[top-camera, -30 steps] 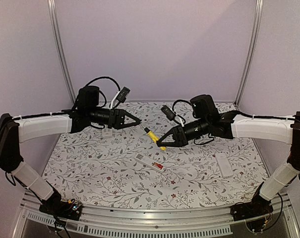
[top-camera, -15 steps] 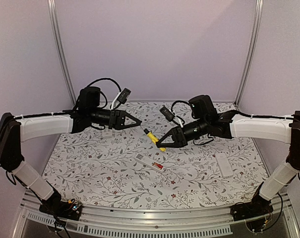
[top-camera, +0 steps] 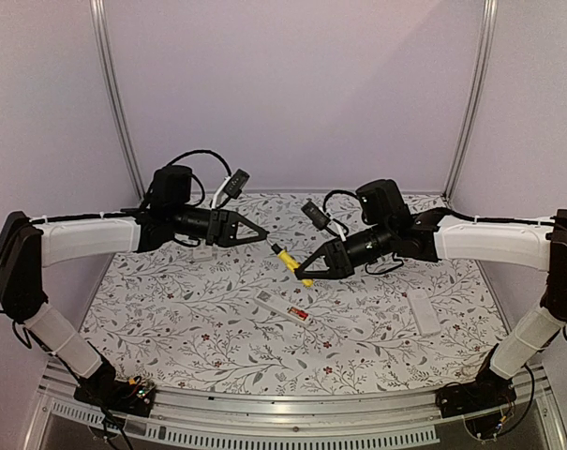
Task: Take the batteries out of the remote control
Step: Pass from the right arm to the left
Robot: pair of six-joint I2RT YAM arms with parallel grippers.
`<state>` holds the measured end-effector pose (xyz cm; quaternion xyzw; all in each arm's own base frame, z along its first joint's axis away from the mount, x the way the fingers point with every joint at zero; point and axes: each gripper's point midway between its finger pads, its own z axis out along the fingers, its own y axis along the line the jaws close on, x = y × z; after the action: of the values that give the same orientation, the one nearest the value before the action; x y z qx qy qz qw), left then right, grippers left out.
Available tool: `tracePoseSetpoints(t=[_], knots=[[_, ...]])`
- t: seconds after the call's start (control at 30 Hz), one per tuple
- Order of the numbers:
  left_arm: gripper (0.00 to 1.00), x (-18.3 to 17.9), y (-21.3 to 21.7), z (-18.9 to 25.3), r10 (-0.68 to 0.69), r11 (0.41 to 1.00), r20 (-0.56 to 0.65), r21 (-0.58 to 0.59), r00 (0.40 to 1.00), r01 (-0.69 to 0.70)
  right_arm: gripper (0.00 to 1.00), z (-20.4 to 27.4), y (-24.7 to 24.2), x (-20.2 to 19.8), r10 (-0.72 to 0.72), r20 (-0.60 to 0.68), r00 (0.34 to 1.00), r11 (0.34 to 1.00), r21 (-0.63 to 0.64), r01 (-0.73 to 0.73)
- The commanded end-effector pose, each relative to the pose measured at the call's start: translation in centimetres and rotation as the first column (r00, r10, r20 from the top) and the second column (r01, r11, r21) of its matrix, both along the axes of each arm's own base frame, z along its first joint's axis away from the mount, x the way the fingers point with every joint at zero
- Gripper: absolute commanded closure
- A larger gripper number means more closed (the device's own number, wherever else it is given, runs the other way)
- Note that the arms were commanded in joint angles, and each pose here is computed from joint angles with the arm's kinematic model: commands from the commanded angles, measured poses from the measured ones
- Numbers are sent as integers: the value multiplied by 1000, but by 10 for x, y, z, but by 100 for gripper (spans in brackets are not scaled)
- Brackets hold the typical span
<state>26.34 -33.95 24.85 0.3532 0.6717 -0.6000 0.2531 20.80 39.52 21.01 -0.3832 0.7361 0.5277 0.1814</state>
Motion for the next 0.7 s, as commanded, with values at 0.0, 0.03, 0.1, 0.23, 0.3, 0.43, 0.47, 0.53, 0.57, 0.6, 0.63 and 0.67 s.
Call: tracePoseSetpoints(t=[0.0, 0.03, 0.1, 0.23, 0.3, 0.43, 0.47, 0.53, 0.57, 0.6, 0.63, 0.67], knots=[[90, -4, -5, -1, -29, 1000, 6, -8, 1000, 29, 100, 2, 5, 3, 5, 16, 1000, 1000, 0, -5], [92, -5, -5, -1, -30, 1000, 7, -9, 1000, 30, 100, 2, 5, 3, 3, 18, 1000, 1000, 0, -3], [96, -5, -5, 0, -31, 999, 7, -9, 999, 31, 99, 3, 5, 5, -7, 27, 1000, 1000, -1, 7], [100, -4, -4, 2, -20, 1000, 15, -11, 1000, 20, 81, 5, 2, 14, -67, 73, 995, 998, -4, 68], [100, -1, -3, 7, 13, 1000, 21, -17, 1000, -13, 63, 13, -1, 20, -111, 111, 988, 994, 16, 110], [100, 9, 5, 38, 124, 987, 62, -107, 990, -117, 30, 41, -10, 35, -236, 170, 957, 969, 119, 218], [100, 12, 9, 47, 168, 979, 71, -133, 983, -157, 24, 49, -15, 39, -276, 181, 944, 956, 159, 249], [100, 17, 18, 65, 258, 950, 89, -204, 962, -236, 14, 65, -25, 47, -370, 167, 914, 911, 257, 322], [100, 19, 21, 73, 292, 935, 85, -238, 953, -265, 10, 73, -30, 48, -404, 161, 900, 888, 306, 344], [100, 21, 25, 82, 323, 917, 77, -273, 943, -292, 9, 84, -34, 48, -429, 144, 892, 864, 355, 358], [100, 22, 28, 89, 347, 900, 63, -304, 936, -313, 8, 89, -36, 48, -442, 133, 887, 847, 387, 364], [100, 23, 31, 96, 365, 884, 54, -333, 929, -328, 8, 98, -38, 46, -448, 104, 888, 826, 429, 366]])
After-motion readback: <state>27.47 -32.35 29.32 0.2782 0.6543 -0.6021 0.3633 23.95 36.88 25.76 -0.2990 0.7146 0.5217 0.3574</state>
